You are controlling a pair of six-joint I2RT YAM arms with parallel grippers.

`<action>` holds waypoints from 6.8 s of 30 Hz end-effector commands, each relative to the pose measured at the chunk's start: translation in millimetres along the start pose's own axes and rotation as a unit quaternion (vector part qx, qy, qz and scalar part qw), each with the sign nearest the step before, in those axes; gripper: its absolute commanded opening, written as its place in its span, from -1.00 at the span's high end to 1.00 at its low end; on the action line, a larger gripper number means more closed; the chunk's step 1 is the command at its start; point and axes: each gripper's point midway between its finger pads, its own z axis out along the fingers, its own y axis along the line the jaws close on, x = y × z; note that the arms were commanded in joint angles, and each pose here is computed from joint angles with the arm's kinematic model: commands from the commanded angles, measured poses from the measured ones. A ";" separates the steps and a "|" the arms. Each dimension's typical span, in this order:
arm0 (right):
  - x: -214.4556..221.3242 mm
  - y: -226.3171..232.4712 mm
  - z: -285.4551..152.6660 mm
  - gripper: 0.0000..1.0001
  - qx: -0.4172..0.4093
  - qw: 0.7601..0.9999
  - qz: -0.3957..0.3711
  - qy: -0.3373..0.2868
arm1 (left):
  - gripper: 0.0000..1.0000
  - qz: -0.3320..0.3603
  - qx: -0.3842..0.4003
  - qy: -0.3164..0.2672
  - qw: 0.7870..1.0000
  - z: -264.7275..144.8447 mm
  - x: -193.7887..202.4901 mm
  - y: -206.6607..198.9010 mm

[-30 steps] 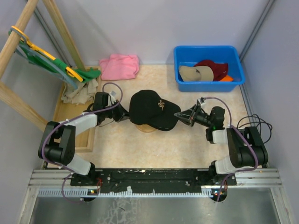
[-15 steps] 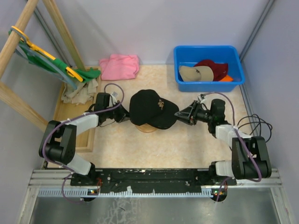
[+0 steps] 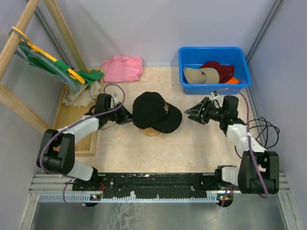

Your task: Stack the hats

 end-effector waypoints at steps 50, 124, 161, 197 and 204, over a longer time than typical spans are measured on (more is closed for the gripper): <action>-308.5 -69.2 114.4 -0.99 0.429 0.842 -0.289 -0.152 | -0.21 -0.042 -0.092 -0.189 0.977 -73.8 -84.1 -12.5; -57.0 278.5 -17.2 1.00 -0.187 0.978 -0.085 -0.018 | -0.52 0.165 0.438 -0.104 0.877 -139.0 -41.9 -325.5; -82.5 187.9 -44.2 -0.48 -0.111 0.984 -0.111 -0.079 | 1.00 0.078 0.633 -0.006 0.770 -167.8 -41.1 -372.9; -59.9 204.0 0.1 0.17 -0.310 0.948 -0.062 0.030 | 1.00 0.043 0.639 0.068 0.765 -174.6 -34.3 -387.8; -55.8 204.2 0.1 0.47 -0.313 0.948 -0.048 0.030 | 1.00 0.039 0.637 0.064 0.767 -166.7 -34.3 -383.6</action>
